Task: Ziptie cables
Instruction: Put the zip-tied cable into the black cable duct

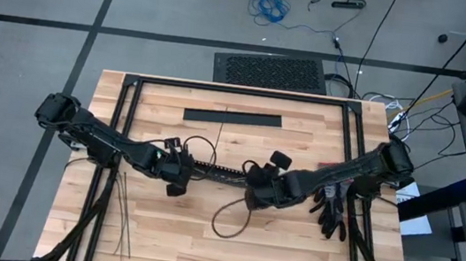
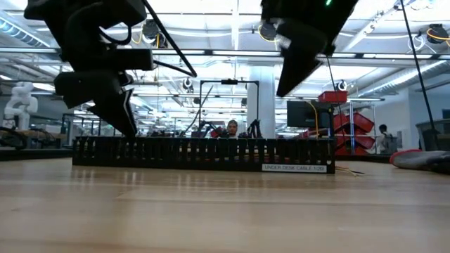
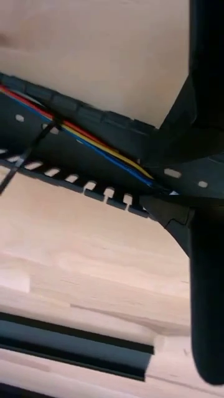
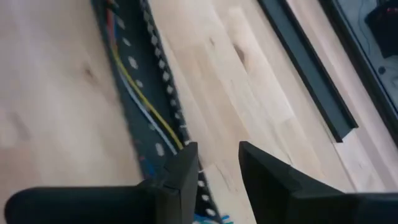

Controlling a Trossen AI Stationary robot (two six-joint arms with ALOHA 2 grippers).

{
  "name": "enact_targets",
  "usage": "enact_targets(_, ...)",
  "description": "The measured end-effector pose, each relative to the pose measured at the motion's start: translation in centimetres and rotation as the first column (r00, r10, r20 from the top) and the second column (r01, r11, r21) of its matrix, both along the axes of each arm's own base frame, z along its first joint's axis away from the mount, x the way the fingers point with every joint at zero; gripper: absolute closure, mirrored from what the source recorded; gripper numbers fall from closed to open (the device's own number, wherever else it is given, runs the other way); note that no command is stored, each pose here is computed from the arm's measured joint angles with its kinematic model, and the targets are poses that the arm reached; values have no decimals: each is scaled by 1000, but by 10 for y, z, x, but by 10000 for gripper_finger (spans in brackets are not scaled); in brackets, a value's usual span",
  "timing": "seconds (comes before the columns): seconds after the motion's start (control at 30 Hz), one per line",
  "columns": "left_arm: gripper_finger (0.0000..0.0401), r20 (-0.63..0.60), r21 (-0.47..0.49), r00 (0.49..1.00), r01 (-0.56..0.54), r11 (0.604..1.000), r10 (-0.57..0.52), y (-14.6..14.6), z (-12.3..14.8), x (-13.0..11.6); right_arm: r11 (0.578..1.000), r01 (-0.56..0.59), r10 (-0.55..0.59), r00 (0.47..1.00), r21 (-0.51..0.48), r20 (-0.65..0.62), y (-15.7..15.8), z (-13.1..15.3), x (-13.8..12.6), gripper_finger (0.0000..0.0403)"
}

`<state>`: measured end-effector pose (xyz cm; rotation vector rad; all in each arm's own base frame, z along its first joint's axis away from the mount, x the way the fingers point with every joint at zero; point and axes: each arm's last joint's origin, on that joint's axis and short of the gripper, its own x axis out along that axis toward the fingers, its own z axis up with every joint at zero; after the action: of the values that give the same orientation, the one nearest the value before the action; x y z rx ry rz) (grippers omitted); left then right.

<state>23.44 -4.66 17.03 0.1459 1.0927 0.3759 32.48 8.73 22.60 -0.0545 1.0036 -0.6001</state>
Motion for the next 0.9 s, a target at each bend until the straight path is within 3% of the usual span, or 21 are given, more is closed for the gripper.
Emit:
enact_targets(0.2, 318, 95, -29, 995, -7, 1000, 10, -4, 0, 5, 999, -48, 48, 991, -2, 124, 26, 9, -3, 313)
enact_targets(0.43, 318, 174, -28, 984, 46, 999, -41, -10, -5, 15, 996, -80, 88, 974, -46, 207, 39, -2, 13, 327)
enact_targets(0.73, 319, 133, 124, 987, 71, 990, -87, -9, -16, 21, 986, -115, 140, 963, -117, 230, 26, -25, 45, 334)
enact_targets(0.9, 320, 133, 146, 984, 98, 984, -117, -14, -12, 20, 986, -110, 137, 962, -125, 236, 22, -34, 53, 354)
